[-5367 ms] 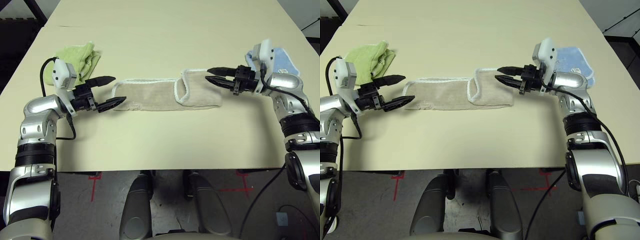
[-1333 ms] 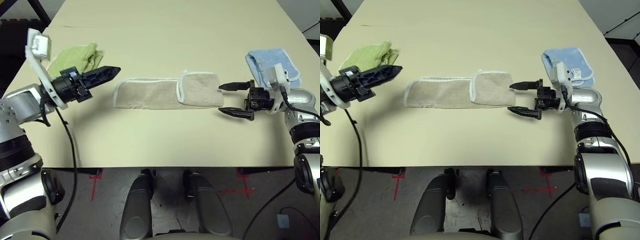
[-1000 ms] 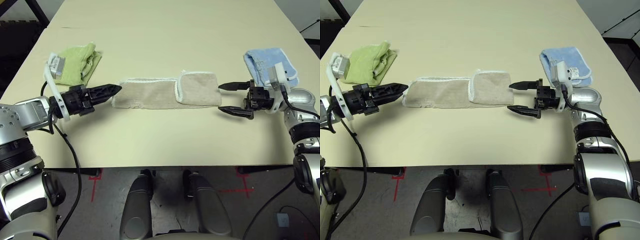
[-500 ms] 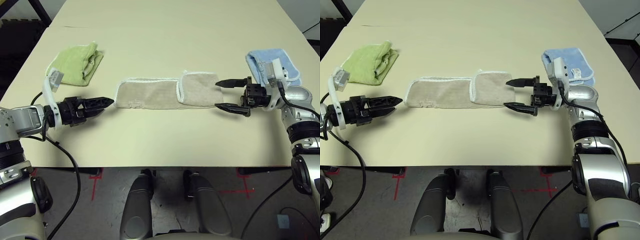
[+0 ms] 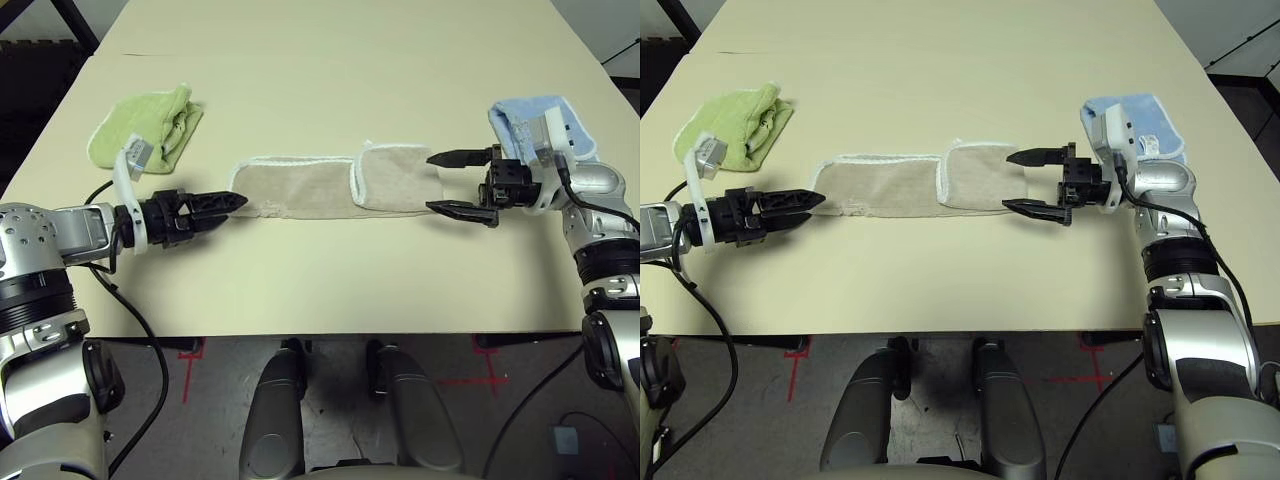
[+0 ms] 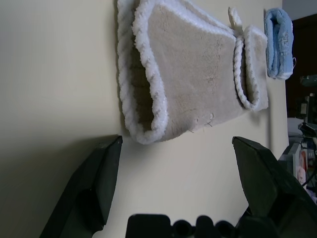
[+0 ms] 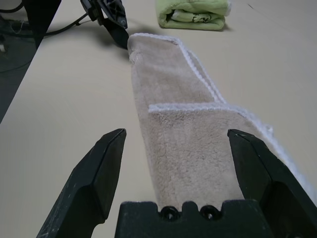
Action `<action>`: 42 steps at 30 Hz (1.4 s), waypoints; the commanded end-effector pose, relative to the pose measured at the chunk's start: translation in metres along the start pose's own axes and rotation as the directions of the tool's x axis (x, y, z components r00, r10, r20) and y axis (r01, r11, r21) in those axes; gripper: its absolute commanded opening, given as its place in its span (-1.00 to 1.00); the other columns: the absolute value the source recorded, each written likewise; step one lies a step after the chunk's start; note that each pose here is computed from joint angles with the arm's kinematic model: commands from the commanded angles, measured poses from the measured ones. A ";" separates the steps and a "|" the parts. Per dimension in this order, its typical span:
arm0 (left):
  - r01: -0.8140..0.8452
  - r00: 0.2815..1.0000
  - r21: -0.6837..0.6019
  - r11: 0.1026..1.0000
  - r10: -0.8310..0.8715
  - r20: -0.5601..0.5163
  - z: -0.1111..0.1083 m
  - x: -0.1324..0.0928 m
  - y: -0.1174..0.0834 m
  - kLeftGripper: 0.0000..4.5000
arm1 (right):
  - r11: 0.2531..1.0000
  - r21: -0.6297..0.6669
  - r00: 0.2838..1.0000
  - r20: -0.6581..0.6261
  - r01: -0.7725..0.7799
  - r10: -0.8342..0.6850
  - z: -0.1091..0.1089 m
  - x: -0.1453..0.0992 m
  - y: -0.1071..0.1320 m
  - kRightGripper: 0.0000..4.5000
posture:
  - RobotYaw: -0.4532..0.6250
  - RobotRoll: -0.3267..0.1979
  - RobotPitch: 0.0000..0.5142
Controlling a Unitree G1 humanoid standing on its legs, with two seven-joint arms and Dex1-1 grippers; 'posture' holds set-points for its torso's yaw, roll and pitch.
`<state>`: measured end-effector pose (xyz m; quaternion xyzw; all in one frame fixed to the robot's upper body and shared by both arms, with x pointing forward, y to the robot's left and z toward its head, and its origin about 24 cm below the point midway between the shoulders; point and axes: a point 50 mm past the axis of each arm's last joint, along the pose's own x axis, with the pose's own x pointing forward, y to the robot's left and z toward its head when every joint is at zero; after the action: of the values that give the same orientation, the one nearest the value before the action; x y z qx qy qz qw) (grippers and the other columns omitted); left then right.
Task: Fold the towel and set it aside.
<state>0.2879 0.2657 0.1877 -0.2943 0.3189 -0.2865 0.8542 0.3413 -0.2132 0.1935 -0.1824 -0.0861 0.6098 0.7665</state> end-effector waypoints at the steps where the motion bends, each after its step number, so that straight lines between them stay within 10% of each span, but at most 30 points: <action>1: 0.019 1.000 -0.044 0.999 -0.019 -0.011 -0.005 0.001 0.003 1.00 | 1.000 0.001 1.000 -0.004 0.002 -0.002 0.003 0.000 0.000 0.98 | -0.22 0.25 0.03; 25: -0.040 0.998 -0.108 0.993 0.045 0.047 0.005 0.020 0.003 1.00 | 1.000 -0.002 1.000 -0.004 0.012 -0.012 0.016 0.009 0.001 0.98 | -0.23 0.25 0.01; 28: -0.063 0.997 -0.108 0.992 0.068 0.047 0.004 0.020 0.005 0.75 | 1.000 0.011 1.000 -0.005 0.008 -0.008 0.015 0.008 0.003 1.00 | -0.22 0.25 0.01; 38: -0.066 0.996 -0.102 0.993 0.072 0.058 0.007 0.021 0.003 -0.98 | 0.993 0.116 0.999 -0.013 0.031 -0.030 0.001 -0.001 0.009 1.00 | -0.22 0.25 0.01; 42: -0.066 0.995 -0.101 0.993 0.073 0.066 0.008 0.022 0.002 -0.98 | 0.993 0.113 0.999 -0.017 0.037 -0.035 -0.002 -0.003 0.007 1.00 | -0.23 0.25 0.01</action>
<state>0.3095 0.2552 0.1823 -0.3401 0.3113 -0.2326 0.8564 0.3355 -0.2076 0.1913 -0.1411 -0.0507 0.6041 0.7827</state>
